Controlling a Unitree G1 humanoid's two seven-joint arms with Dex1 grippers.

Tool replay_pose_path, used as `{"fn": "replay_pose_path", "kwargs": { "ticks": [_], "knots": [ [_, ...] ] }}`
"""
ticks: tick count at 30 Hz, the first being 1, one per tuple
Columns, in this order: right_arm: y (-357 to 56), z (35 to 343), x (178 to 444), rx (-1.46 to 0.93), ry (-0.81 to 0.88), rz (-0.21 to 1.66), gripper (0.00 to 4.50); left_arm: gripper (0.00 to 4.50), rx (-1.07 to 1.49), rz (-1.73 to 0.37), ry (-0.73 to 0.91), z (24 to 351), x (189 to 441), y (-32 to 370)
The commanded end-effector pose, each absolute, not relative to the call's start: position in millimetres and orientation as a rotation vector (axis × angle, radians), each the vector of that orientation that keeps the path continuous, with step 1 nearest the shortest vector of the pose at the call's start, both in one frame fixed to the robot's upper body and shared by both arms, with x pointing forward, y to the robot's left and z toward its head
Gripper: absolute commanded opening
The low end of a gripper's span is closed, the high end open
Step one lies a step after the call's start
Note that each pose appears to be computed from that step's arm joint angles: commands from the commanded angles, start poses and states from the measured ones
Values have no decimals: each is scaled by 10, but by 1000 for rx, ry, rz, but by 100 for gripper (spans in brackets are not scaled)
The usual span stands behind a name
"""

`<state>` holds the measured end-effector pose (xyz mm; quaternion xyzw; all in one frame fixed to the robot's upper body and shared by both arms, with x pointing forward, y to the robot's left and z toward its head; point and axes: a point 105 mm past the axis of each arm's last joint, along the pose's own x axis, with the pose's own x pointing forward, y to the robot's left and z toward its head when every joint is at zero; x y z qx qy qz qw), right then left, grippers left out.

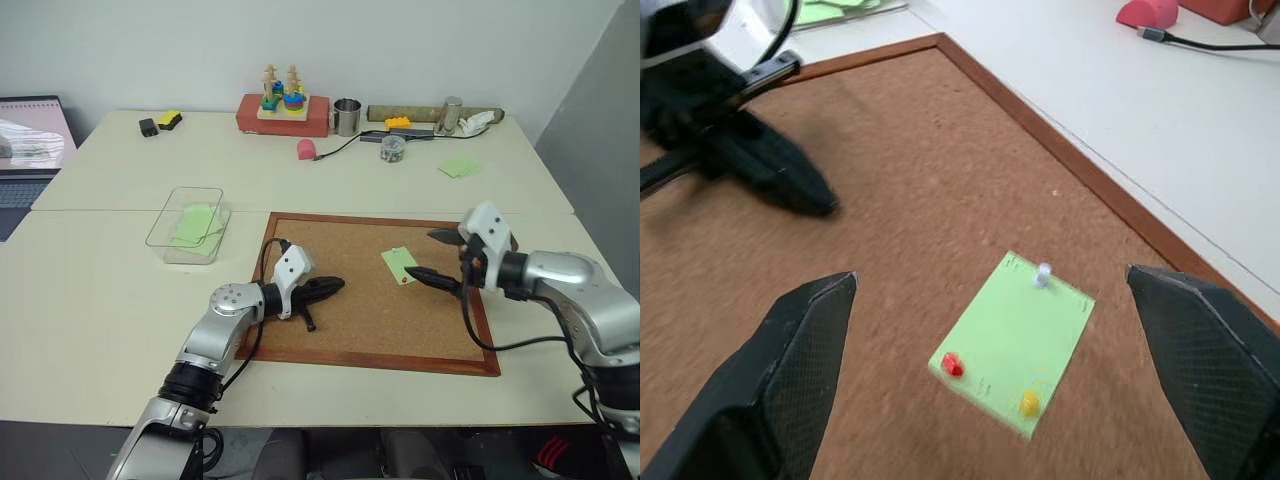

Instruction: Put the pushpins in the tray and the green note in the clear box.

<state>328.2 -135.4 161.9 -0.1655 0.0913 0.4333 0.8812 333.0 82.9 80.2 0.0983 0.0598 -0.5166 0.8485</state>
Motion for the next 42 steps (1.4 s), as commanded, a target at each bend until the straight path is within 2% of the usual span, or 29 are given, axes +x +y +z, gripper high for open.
{"fn": "replay_pose_path", "kwargs": {
  "ticks": [1, 7, 15, 18, 24, 37, 42],
  "knots": [
    [-1285, 1574, 3484, -387, 209, 875, 450, 2, 228, -1064, 168, 676, 3352, 859],
    [-1255, 1432, 3741, -400, 233, 857, 450, 2, 248, -1066, 182, 627, 3337, 848],
    [-1226, 1316, 3860, -400, 215, 867, 450, 2, 252, -1068, 185, 612, 3308, 828],
    [-1249, 1295, 3902, -405, 200, 854, 409, 0, 252, -1069, 186, 610, 3302, 818],
    [-1252, 1269, 3946, -404, 188, 850, 272, 0, 253, -1067, 189, 599, 3292, 810],
    [-1231, 1229, 3940, -405, 185, 865, 5, 0, 254, -1058, 199, 580, 3282, 827],
    [-1216, 1251, 3896, -396, 180, 886, 1, 0, 256, -1055, 208, 560, 3285, 830]
  ]
}}
